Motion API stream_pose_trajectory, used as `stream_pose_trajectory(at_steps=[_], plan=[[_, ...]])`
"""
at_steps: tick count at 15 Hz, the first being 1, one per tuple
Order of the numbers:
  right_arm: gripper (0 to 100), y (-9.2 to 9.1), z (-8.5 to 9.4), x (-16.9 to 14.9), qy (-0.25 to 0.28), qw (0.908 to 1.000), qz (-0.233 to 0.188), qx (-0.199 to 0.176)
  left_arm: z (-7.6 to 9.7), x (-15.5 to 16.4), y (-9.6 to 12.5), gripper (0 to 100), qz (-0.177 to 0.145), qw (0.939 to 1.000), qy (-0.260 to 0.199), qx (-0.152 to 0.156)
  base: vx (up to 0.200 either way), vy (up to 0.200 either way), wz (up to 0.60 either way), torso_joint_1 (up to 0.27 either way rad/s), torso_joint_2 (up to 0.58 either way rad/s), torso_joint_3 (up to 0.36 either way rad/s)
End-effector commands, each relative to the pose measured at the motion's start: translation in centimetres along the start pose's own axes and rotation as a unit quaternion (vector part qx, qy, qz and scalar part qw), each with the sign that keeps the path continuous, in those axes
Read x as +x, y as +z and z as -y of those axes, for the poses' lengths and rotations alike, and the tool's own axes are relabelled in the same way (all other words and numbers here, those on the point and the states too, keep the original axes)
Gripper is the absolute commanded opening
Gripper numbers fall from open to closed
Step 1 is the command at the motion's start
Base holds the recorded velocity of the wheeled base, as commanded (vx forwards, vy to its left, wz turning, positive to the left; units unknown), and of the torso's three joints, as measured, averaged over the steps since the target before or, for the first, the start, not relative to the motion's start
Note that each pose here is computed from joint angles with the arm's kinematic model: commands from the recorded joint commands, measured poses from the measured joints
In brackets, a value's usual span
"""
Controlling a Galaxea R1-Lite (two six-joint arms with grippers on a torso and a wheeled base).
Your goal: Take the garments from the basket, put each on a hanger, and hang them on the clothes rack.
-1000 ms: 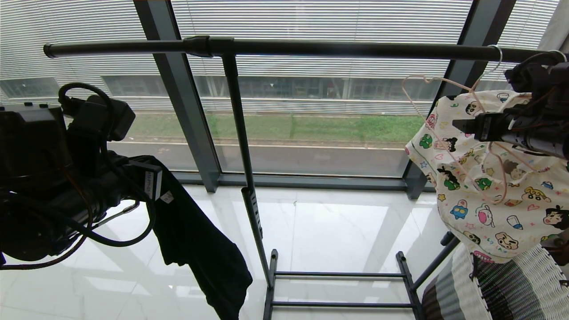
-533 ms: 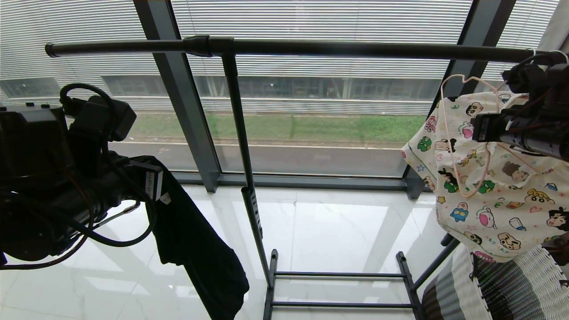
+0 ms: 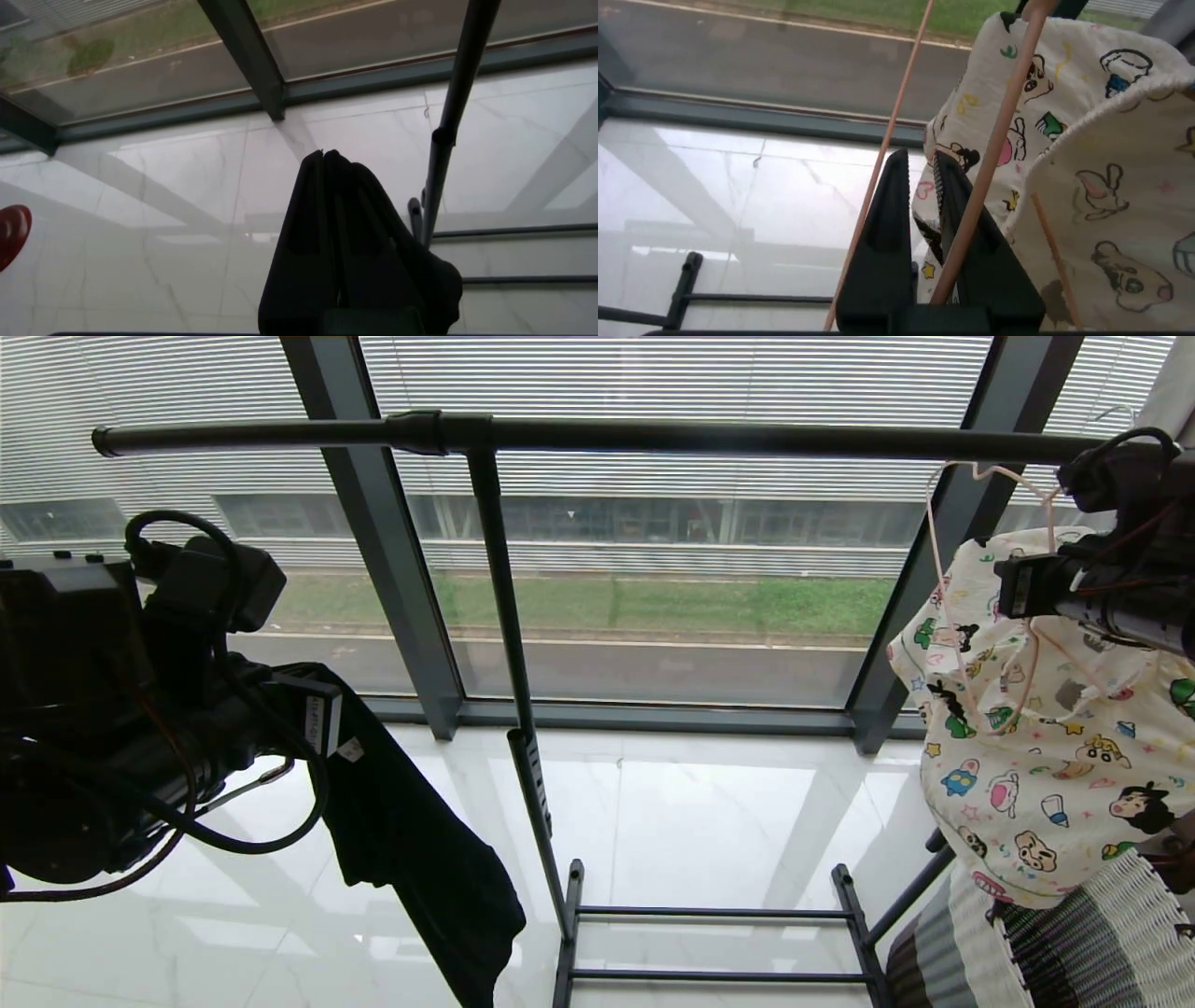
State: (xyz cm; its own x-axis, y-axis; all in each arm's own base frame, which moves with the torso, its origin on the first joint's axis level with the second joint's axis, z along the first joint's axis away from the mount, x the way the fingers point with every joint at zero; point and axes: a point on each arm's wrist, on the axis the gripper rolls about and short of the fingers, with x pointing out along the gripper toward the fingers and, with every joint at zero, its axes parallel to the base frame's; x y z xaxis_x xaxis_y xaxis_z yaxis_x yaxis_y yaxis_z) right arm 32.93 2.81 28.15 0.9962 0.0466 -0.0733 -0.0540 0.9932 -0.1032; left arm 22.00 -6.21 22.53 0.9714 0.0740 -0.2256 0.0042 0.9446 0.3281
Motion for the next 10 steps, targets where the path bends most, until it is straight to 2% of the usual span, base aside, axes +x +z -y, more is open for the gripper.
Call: stream_pose_trajectory(at_steps=[1, 6, 10], plan=[[0, 0.4, -0.1, -0.2, 0.002, 0.9998, 0.015, -0.016, 0.0, 0.0, 0.0, 0, 0.000, 1.0000, 0.000, 0.000, 0.000, 0.000, 0.00, 0.000, 0.00, 0.000], [0, 1.6, -1.1, -1.9, 0.020, 0.9987, 0.036, -0.028, -0.1, -0.1, 0.1, 0, 0.003, 1.0000, 0.001, -0.001, 0.000, 0.000, 0.00, 0.000, 0.00, 0.000], [0, 1.0, -2.2, -4.4, 0.043, 0.9979, 0.030, -0.040, -0.1, -0.1, 0.2, 0, 0.004, 1.0000, 0.001, -0.001, 0.000, 0.000, 0.00, 0.000, 0.00, 0.000]])
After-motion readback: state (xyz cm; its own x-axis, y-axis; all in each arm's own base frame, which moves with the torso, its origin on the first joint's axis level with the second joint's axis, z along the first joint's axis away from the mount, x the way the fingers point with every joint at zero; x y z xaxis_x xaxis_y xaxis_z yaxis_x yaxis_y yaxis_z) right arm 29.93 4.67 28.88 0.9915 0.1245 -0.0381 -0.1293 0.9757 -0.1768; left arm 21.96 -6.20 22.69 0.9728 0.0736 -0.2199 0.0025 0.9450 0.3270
